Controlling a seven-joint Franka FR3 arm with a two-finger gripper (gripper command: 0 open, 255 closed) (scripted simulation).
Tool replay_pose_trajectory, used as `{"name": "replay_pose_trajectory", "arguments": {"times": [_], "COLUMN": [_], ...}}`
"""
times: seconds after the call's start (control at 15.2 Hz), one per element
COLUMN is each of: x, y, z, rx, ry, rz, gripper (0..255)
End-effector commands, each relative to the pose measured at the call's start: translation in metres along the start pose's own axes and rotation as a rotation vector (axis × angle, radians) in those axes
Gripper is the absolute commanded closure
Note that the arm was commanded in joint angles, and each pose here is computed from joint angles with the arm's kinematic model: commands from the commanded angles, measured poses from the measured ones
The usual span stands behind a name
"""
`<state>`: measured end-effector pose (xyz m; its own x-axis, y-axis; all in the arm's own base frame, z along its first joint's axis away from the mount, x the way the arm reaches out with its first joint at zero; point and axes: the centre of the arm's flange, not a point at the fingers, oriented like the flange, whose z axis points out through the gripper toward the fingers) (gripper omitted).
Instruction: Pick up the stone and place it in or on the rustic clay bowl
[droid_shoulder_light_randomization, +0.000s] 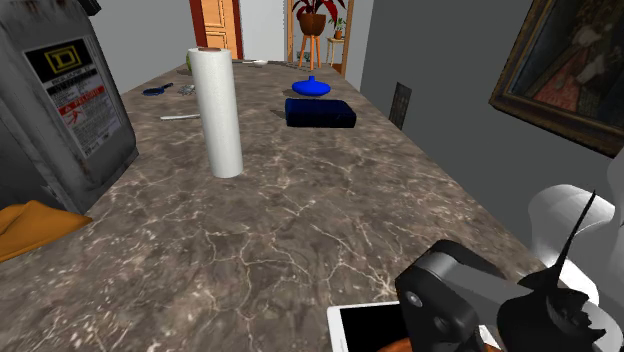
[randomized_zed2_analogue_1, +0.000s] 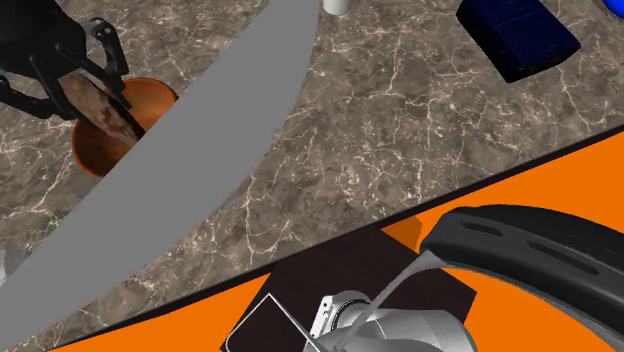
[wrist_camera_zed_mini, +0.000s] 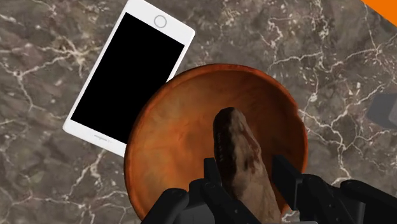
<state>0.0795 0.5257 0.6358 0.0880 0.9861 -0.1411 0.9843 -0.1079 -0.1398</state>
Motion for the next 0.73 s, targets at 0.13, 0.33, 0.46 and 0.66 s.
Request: {"name": "replay_pose_trajectory", "arguments": {"times": [0.13,0.33,0.46,0.66], "x": [0.003,0.003,0.003,0.003], "y": [0.004,0.004,0.004,0.004], "z": [0.021,0.021,0.021,0.021], "rx": [0.000,0.000,0.000,0.000], "ry": [0.001,0.001,0.001,0.001], "rz": [0.000,0.000,0.000,0.000], "gripper": [255,255,255,0]}}
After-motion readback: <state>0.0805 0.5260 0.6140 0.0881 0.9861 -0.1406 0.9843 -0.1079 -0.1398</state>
